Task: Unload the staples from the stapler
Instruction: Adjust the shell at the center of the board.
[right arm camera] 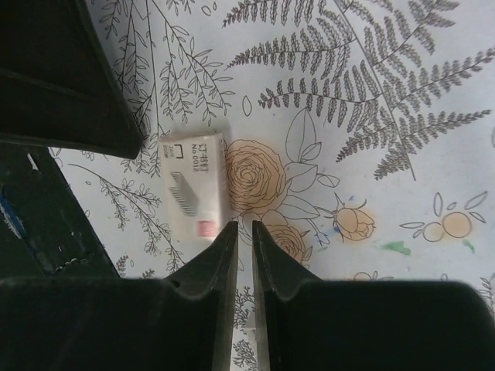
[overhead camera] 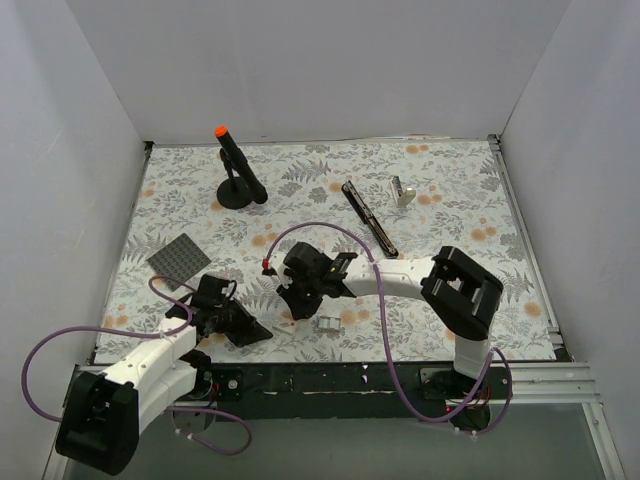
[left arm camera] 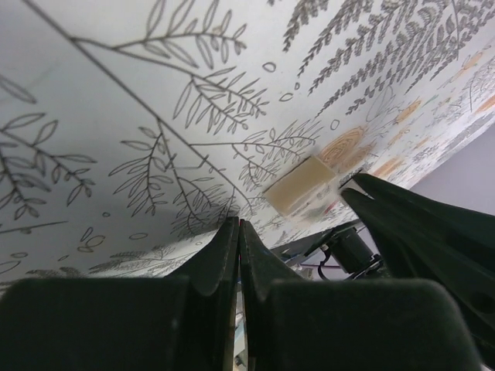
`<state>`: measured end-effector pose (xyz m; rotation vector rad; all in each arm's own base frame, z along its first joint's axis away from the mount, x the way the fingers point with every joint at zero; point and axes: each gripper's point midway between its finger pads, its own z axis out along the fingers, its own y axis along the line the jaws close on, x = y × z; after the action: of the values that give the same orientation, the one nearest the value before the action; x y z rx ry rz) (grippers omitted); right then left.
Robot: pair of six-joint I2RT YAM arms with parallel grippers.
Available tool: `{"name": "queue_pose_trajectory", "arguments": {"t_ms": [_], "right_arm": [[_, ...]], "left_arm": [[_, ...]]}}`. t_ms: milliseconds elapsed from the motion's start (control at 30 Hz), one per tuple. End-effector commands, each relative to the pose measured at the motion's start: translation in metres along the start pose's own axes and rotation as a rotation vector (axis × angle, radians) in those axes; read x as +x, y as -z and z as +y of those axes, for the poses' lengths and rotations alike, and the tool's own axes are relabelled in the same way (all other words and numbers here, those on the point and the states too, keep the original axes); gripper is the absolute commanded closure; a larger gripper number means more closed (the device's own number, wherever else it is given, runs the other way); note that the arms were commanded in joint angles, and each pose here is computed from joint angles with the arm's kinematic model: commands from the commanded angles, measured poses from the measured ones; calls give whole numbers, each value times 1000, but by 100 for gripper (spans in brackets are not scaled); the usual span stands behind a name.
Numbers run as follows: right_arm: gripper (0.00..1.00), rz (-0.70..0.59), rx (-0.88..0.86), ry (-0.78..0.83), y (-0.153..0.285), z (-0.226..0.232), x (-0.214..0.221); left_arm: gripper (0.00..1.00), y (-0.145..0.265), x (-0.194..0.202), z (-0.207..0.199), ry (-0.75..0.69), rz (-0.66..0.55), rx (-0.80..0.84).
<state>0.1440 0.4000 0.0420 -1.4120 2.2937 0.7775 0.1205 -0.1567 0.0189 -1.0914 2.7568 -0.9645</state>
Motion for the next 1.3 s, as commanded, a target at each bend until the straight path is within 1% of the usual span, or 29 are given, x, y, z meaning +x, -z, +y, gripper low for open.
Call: {"name": "queue_pose_trajectory", "arguments": {"t_ms": [0,267,500,900,1267], "right_arm": [[80,-31,-63,-9,-5,12,-13],[80,-28,-75,-11,-6,15,-13],[81,-60,-101,-25,-3,25,-21],[81,-62,-104,-30,-8,29,-24],[82,-39,-105,-29,-17,36,-19]], "left_arm": [[100,-7,-5,-3,3,-21,11],[100,-10,-3,-1,-4,-20,6],[100,-11,0,1,-9,-17,-5],[100,-13,0,3,-14,-17,-33],[100,-14,-1,8,-15,-28,-54]]}}
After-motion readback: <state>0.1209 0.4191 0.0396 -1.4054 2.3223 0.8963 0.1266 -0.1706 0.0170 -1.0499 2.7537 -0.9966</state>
